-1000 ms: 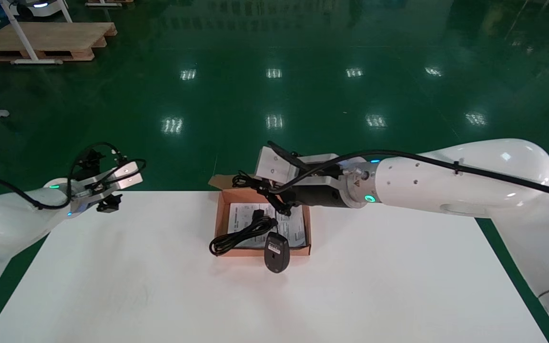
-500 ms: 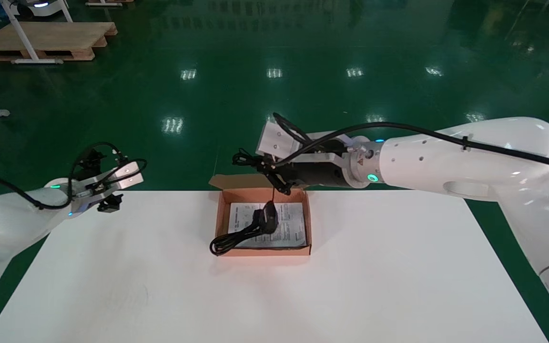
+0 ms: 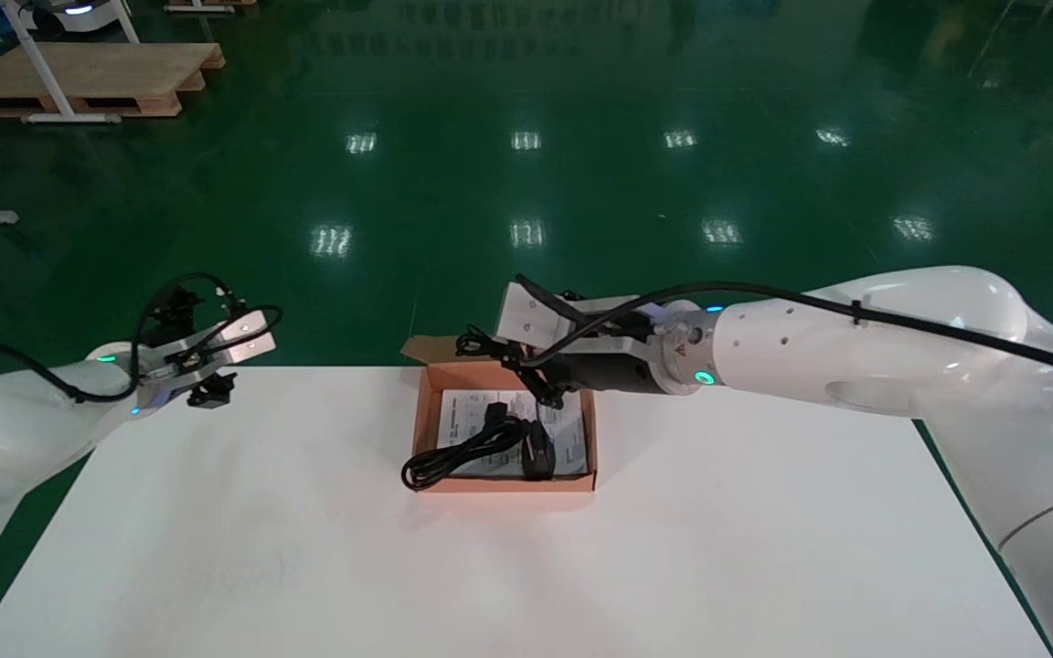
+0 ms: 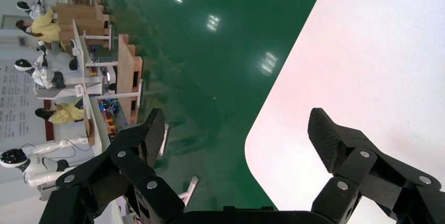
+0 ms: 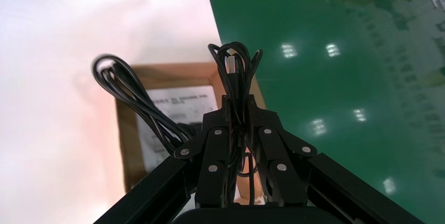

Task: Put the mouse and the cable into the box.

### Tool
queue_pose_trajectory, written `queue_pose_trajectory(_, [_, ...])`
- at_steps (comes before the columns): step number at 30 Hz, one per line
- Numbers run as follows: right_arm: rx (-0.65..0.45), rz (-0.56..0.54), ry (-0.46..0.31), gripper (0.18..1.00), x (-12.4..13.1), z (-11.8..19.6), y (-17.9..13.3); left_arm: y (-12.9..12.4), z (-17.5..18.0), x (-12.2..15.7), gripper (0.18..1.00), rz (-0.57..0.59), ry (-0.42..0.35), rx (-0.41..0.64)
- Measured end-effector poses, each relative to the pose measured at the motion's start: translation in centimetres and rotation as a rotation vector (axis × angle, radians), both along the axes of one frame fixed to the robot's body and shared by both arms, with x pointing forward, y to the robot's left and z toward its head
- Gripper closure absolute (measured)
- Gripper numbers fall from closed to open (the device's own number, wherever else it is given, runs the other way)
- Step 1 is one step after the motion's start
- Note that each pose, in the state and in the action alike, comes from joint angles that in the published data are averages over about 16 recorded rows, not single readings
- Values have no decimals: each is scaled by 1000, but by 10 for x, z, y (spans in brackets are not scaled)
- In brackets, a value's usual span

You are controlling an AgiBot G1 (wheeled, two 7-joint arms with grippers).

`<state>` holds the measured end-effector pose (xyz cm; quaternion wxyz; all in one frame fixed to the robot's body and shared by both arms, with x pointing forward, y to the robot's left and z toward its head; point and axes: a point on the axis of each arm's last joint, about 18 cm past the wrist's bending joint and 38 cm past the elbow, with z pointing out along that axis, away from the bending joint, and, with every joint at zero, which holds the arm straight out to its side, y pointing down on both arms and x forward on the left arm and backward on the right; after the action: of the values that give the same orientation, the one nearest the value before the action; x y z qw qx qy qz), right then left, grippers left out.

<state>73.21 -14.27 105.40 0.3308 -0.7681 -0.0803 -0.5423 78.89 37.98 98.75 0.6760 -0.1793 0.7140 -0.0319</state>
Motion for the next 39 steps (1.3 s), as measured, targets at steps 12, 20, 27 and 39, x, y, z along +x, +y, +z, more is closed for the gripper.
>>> queue_pose_trajectory(12, [13,-64,-21,952,14,-12,-3,0,0,0,184,0,0,-1])
queue_pose_trajectory(20, [12,-66,-13,946,15,-17,-3,0,0,0,184,0,0,-1])
queue_pose_trajectory(27, [13,-65,-14,918,15,-16,-3,0,0,0,184,0,0,-1])
queue_pose_trajectory(39, [27,-57,-6,765,13,-16,-5,0,0,0,184,0,0,-1])
